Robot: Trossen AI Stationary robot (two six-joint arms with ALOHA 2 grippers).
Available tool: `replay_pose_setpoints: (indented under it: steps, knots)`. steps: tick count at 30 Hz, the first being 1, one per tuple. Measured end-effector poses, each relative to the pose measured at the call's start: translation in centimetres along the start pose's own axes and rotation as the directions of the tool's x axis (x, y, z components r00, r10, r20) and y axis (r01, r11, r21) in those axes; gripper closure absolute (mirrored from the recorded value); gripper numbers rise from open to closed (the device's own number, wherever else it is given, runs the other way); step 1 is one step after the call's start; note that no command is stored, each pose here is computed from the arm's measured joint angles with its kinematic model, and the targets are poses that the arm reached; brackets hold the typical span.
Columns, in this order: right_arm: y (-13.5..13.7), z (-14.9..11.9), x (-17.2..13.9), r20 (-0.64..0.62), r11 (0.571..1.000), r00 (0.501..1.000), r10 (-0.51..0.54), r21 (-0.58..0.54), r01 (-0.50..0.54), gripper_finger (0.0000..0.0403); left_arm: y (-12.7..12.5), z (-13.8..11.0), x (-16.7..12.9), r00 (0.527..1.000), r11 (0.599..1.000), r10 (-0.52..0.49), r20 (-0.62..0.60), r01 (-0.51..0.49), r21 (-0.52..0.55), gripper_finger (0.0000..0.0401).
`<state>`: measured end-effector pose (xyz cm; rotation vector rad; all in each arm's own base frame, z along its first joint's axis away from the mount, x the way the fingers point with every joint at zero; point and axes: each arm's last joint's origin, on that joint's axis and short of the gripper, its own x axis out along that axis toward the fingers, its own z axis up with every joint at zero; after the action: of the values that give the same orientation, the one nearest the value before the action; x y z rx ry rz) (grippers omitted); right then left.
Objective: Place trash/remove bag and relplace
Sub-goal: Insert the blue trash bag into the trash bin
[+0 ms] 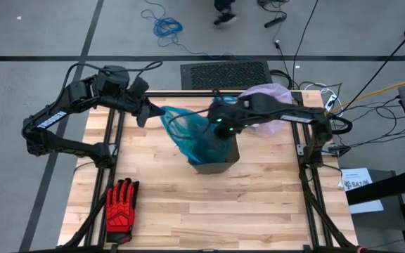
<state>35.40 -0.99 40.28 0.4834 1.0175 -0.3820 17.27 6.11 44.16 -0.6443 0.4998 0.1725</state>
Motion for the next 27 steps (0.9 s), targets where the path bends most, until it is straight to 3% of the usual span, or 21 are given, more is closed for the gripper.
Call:
replay_pose_setpoints:
  steps: [6, 12, 27]
  knots:
    - [0.0, -1.3, -3.8, 0.092, 1.0, 0.996, 0.017, 0.005, -0.017, 0.0271, 0.3, 0.5, 1.7, 0.999, 1.0, -0.014, -0.033, 0.014, -0.007, 0.0401]
    - [-0.3, -1.5, -5.0, 0.129, 0.998, 0.991, 0.031, 0.048, -0.038, 0.0199, 1.3, 1.1, 5.0, 0.993, 0.999, 0.024, -0.112, -0.02, 0.039, 0.0401]
    - [-0.6, -1.4, -5.8, 0.156, 0.997, 0.987, 0.042, 0.052, -0.051, 0.0192, 4.6, 1.0, 12.2, 0.935, 0.976, 0.192, -0.297, -0.15, 0.157, 0.0401]
